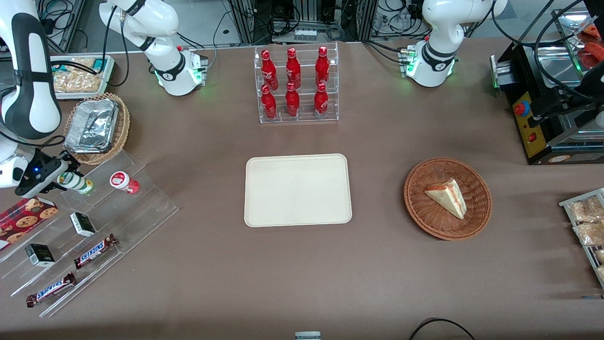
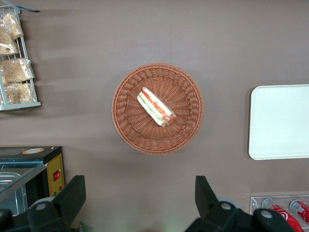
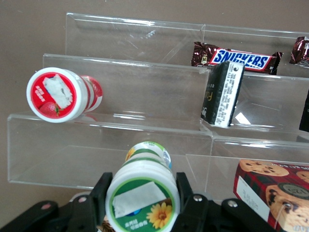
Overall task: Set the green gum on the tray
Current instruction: 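Lower the right gripper and close it around the green gum tub, then lift the green gum tub and carry it over the cream tray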
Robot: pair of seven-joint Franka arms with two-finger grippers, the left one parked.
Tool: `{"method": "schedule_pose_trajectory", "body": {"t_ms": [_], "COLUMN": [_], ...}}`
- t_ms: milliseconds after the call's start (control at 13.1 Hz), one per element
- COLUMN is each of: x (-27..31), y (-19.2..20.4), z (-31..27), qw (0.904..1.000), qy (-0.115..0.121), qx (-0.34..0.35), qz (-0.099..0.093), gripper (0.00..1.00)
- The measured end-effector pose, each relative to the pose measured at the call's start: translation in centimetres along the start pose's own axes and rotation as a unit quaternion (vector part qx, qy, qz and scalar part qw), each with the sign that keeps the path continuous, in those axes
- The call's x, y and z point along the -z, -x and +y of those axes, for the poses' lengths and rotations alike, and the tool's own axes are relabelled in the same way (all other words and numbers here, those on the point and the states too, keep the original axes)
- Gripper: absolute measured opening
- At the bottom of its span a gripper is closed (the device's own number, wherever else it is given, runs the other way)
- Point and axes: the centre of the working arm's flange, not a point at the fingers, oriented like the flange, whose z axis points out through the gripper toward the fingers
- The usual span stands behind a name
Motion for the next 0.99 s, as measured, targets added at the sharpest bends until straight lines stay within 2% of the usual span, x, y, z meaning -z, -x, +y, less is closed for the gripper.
{"method": "schedule_pose_trajectory", "body": {"t_ms": [306, 611, 993], "x": [1.8, 7.2, 8.3], "y": [-2.3, -9.3, -19.0], "z": [-0.6, -3.2, -10.7], "qw": [1.0000, 0.9992, 0.9939], "qy": [-0.009, -0.023, -0.030], "qx": [0.000, -0.033, -0.104], "qz": [-0.001, -0.007, -0.020], "gripper": [0.59, 0.59, 0.59]}}
